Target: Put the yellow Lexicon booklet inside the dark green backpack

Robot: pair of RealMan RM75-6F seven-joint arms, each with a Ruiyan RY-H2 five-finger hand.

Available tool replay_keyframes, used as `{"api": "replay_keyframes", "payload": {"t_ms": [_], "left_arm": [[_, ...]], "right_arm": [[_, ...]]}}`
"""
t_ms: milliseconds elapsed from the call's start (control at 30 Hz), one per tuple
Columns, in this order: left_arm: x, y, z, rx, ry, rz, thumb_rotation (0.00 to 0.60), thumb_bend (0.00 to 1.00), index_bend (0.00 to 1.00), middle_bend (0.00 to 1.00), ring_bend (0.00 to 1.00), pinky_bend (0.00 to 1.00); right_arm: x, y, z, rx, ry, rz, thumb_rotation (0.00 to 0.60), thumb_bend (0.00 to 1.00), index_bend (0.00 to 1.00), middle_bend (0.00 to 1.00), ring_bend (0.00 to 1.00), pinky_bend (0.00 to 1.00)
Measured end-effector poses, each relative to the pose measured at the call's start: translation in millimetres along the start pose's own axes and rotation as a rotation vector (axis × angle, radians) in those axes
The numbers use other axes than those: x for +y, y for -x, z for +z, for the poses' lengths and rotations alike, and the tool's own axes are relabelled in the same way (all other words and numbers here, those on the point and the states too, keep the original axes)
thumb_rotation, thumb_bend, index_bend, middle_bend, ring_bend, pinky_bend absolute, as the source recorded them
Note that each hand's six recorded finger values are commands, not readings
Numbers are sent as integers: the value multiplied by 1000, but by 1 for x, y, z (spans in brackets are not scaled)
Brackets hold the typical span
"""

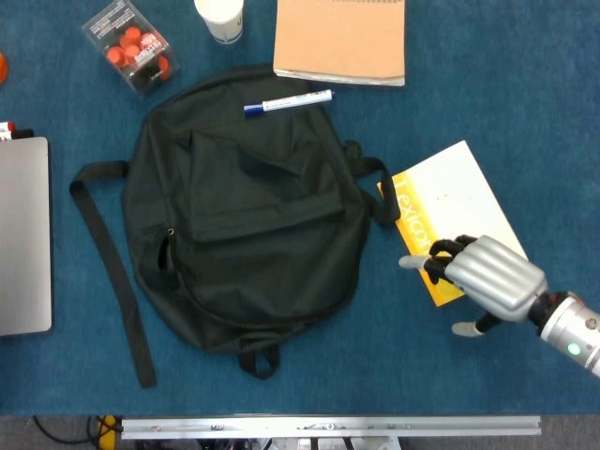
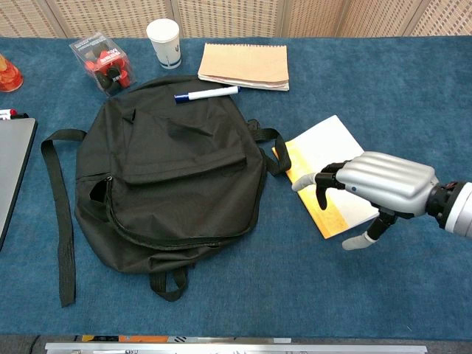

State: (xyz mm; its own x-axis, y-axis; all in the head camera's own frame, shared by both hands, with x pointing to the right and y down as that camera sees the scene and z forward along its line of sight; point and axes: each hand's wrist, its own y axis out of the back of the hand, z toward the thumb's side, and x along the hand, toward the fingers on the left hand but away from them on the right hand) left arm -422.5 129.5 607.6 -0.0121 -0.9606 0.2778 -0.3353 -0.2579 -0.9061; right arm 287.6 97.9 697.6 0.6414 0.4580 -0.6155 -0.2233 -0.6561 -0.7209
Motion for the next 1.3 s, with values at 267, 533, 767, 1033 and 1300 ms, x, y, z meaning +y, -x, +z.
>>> {"api": "replay_keyframes", "payload": {"t_ms": [267, 533, 767, 1033, 1300], "left_arm": [[-1, 1, 2, -11, 2, -5, 600, 201, 216, 130, 78, 30], [0, 3, 0, -4, 1, -5, 600, 201, 216, 130, 78, 30], [0, 4, -1, -2, 2, -5, 600, 201, 216, 131, 78, 30], [-1, 5, -4, 2, 6, -11, 600, 201, 216, 130, 78, 30], [0, 5, -4, -2, 10, -6, 600, 201, 216, 131, 78, 30]], "right_arm": [[-25, 1, 3, 22, -70, 35, 547, 0, 197, 445, 133, 218], [-44, 7, 5, 33, -109, 56, 545, 0, 197, 442, 121, 206], [-47, 14, 9, 48, -140, 37, 545, 0, 197, 439, 121, 206], [-50, 17, 6, 39, -165, 42, 545, 0, 197, 438, 121, 206], [-52, 18, -5, 2, -209, 57, 546, 0, 197, 438, 121, 206]]}}
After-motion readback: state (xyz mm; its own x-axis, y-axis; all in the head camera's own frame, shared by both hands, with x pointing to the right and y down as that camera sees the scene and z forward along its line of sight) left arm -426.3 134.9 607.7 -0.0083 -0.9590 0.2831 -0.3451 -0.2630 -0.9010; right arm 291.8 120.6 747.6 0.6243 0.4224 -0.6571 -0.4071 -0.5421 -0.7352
